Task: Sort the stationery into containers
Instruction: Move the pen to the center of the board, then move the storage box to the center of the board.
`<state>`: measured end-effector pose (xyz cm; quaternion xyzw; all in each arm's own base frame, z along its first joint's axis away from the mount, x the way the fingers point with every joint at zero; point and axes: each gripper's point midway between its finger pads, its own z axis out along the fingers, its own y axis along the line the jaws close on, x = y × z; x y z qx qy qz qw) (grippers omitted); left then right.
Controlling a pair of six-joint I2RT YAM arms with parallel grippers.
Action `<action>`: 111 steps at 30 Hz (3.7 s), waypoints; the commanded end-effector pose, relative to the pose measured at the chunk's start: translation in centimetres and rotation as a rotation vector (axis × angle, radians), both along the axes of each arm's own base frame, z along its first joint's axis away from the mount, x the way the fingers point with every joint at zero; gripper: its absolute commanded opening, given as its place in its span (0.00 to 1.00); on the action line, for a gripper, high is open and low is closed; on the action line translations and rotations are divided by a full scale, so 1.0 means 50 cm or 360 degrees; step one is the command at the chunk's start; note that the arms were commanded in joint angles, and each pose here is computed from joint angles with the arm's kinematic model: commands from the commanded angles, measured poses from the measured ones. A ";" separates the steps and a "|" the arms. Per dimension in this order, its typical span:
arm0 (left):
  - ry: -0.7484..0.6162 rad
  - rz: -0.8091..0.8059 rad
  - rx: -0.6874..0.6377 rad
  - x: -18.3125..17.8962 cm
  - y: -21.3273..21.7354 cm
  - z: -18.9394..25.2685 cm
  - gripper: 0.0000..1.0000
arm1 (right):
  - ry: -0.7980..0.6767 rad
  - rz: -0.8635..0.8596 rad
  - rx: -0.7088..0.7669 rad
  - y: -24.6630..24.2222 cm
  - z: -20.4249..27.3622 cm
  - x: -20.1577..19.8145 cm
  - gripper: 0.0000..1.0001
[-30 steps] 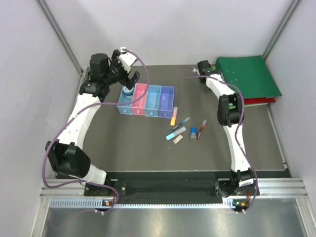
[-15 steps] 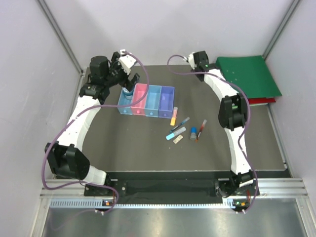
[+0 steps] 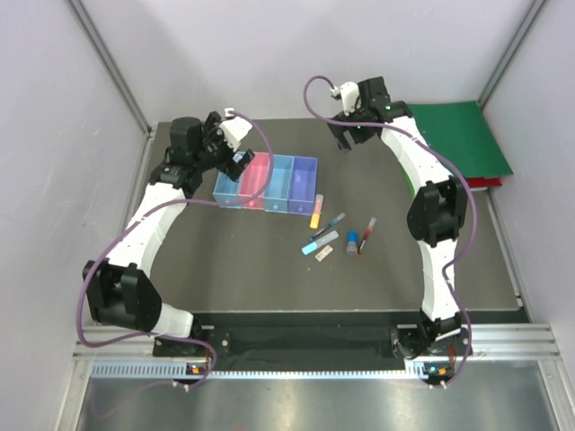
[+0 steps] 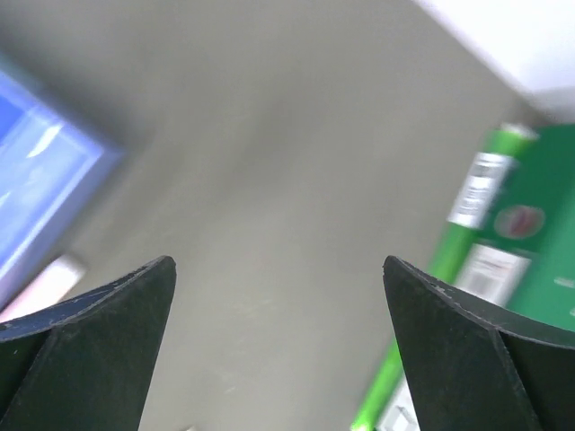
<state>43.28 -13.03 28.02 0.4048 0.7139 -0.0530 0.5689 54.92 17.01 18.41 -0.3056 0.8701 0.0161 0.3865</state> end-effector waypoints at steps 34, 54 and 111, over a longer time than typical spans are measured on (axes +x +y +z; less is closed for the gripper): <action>-0.0235 0.0126 0.0086 -0.053 0.052 0.070 0.99 | 0.0379 0.0394 -0.0340 0.088 -0.273 -0.098 0.00; -0.0261 0.0117 0.0087 -0.060 0.052 0.082 0.99 | 0.0654 0.0499 0.0165 0.252 -0.302 -0.175 0.00; -0.0349 0.0139 0.0064 -0.043 0.059 0.090 0.99 | 0.0495 0.0341 0.0559 0.310 -0.028 -0.173 0.89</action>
